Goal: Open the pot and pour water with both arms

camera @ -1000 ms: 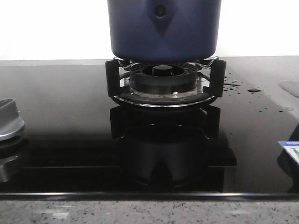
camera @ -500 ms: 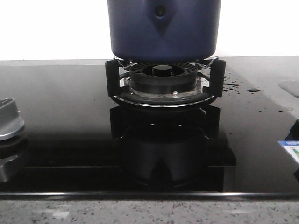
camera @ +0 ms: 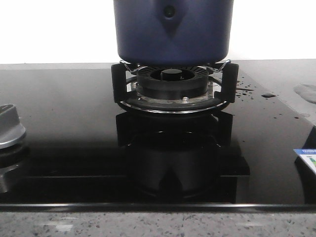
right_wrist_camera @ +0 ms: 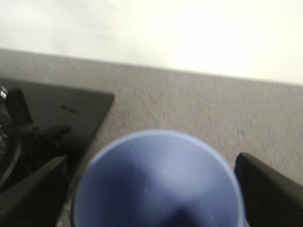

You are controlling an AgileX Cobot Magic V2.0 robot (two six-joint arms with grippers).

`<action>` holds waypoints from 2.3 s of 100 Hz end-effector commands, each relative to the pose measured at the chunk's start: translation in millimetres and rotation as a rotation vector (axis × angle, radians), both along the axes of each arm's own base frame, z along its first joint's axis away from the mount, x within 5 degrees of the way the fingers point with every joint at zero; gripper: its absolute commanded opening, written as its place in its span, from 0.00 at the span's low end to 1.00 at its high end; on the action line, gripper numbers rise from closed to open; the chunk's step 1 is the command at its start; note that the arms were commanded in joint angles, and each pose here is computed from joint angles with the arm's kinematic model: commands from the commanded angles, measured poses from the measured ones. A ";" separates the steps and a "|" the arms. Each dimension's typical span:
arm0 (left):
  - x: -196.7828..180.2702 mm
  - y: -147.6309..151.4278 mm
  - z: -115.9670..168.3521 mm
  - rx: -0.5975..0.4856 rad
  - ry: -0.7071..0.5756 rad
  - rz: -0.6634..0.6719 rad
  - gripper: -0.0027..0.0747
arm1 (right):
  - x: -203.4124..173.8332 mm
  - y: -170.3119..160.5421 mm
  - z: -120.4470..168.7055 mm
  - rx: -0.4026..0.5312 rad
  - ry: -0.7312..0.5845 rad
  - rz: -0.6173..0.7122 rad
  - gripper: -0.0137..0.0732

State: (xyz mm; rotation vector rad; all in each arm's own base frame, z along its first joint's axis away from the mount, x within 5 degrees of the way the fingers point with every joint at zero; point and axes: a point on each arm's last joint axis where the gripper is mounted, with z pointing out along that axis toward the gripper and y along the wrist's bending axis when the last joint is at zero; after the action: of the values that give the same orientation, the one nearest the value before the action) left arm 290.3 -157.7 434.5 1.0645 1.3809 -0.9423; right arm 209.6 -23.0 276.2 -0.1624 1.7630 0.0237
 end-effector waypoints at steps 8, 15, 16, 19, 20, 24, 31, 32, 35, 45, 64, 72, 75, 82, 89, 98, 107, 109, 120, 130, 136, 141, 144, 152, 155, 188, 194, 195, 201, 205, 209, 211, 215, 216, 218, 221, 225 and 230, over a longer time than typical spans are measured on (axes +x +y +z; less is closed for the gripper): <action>3.6 -3.0 15.5 -0.138 0.012 0.009 0.39 | -14.7 7.5 35.4 -0.002 -0.179 0.044 0.89; 12.5 -5.3 9.4 -0.168 0.031 0.009 0.39 | -21.4 8.8 41.9 -0.014 -0.210 0.039 0.89; 13.6 -5.6 8.5 -0.169 0.027 0.009 0.39 | -22.7 9.0 43.1 -0.017 -0.215 0.037 0.89; 16.4 -7.2 6.1 -0.177 0.026 0.007 0.39 | -25.2 9.6 45.4 -0.021 -0.227 0.036 0.89; 18.0 -8.4 4.5 -0.180 0.030 0.005 0.39 | -25.8 9.6 45.9 -0.022 -0.228 0.034 0.89; 21.8 -12.1 -0.5 -0.181 0.033 -0.001 0.39 | -30.5 10.6 50.0 -0.029 -0.249 0.031 0.89; 26.8 -21.5 -10.6 -0.164 0.033 -0.015 0.39 | -37.8 12.0 56.0 -0.041 -0.280 0.025 0.89; 26.7 -23.4 -11.5 -0.162 0.032 -0.019 0.39 | -39.2 12.8 57.1 -0.042 -0.287 0.028 0.88; 28.2 -27.7 -15.6 -0.157 0.041 -0.026 0.39 | -42.0 13.9 59.4 -0.046 -0.300 0.030 0.87; 33.6 -41.7 -29.4 -0.139 0.064 -0.037 0.39 | -50.7 18.5 66.0 -0.055 -0.340 0.044 0.72; 43.7 -55.0 -46.3 -0.114 0.072 -0.004 0.39 | -62.6 23.5 73.3 -0.068 -0.381 0.049 0.16; 47.6 -55.1 -48.9 -0.115 0.081 0.022 0.39 | -67.1 24.7 75.9 -0.071 -0.396 0.047 0.08; 48.8 -55.1 -49.8 -0.113 0.083 0.030 0.39 | -68.2 24.8 76.5 -0.073 -0.400 0.045 0.08; 50.1 -54.6 -50.2 -0.110 0.082 0.046 0.39 | -70.4 25.2 77.8 -0.075 -0.409 0.044 0.08; 50.1 -54.6 -50.2 -0.110 0.082 0.046 0.39 | -71.7 25.1 78.4 -0.077 -0.412 0.040 0.08; 49.9 -54.7 -50.1 -0.110 0.082 0.043 0.39 | -71.7 25.0 78.3 -0.077 -0.411 0.039 0.08; 48.4 -55.2 -49.9 -0.112 0.082 0.026 0.39 | -71.6 24.7 78.1 -0.078 -0.409 0.036 0.08; 48.1 -55.3 -49.8 -0.113 0.083 0.022 0.39 | -71.6 24.6 78.1 -0.078 -0.408 0.035 0.08; 47.0 -56.6 -49.8 -0.113 0.083 0.015 0.39 | -71.5 24.5 78.0 -0.078 -0.407 0.034 0.08; 46.9 -58.3 -50.0 -0.111 0.083 0.024 0.39 | -71.5 24.5 78.0 -0.078 -0.407 0.034 0.08; 46.5 -59.1 -50.0 -0.111 0.083 0.021 0.42 | -71.5 24.5 78.0 -0.078 -0.407 0.034 0.08; 47.3 -58.8 -50.1 -0.109 0.082 0.031 0.49 | -71.5 24.5 78.0 -0.078 -0.407 0.034 0.08; 48.5 -58.4 -50.3 -0.108 0.081 0.045 0.55 | -71.5 24.5 78.0 -0.078 -0.407 0.034 0.08; 49.3 -58.1 -50.5 -0.106 0.081 0.055 0.69 | -71.5 24.5 78.0 -0.078 -0.407 0.034 0.08; 48.8 -58.3 -50.4 -0.107 0.081 0.048 0.73 | -71.5 24.5 78.0 -0.078 -0.407 0.034 0.08; 36.6 -51.8 -26.9 -0.206 0.072 0.019 0.74 | -71.5 24.6 77.9 -0.078 -0.406 0.033 0.08; 33.7 -43.7 -17.7 -0.218 0.049 0.033 0.71 | -71.5 24.6 77.9 -0.078 -0.406 0.033 0.08; 33.0 -41.7 -15.7 -0.220 0.044 0.037 0.71 | -71.5 24.6 77.9 -0.077 -0.406 0.034 0.08; 29.9 -31.9 -6.6 -0.228 0.017 0.049 0.68 | -71.5 24.8 77.8 -0.077 -0.405 0.034 0.08; 27.2 -23.2 1.2 -0.239 0.003 0.063 0.66 | -71.5 24.7 77.8 -0.077 -0.405 0.034 0.08; 23.6 -13.3 10.1 -0.249 -0.018 0.081 0.64 | -71.5 24.7 77.8 -0.077 -0.405 0.034 0.08; 20.9 -9.5 14.5 -0.254 -0.023 0.088 0.61 | -71.5 24.7 77.8 -0.077 -0.405 0.034 0.08; 17.6 1.0 22.2 -0.263 -0.024 0.111 0.55 | -71.4 24.9 77.7 -0.077 -0.404 0.034 0.08; 15.4 4.8 25.7 -0.265 -0.032 0.117 0.54 | -71.4 24.7 77.6 -0.077 -0.402 0.032 0.08; 11.4 9.2 30.5 -0.265 -0.040 0.124 0.50 | -71.3 25.0 77.2 -0.076 -0.398 0.032 0.08; 7.4 18.4 36.5 -0.257 -0.053 0.148 0.42 | -71.1 25.4 76.8 -0.076 -0.393 0.033 0.08; 0.7 27.7 44.0 -0.248 -0.061 0.171 0.34 | -70.8 26.1 75.9 -0.074 -0.383 0.033 0.08; -13.6 41.7 54.9 -0.229 -0.089 0.207 0.25 | -70.3 27.3 74.5 -0.074 -0.367 0.034 0.08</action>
State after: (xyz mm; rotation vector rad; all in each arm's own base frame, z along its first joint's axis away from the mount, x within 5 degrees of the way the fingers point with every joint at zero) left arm 314.8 -138.6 443.8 0.7967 1.3475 -0.8908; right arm 140.6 0.7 339.7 -0.2265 1.4321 -0.0648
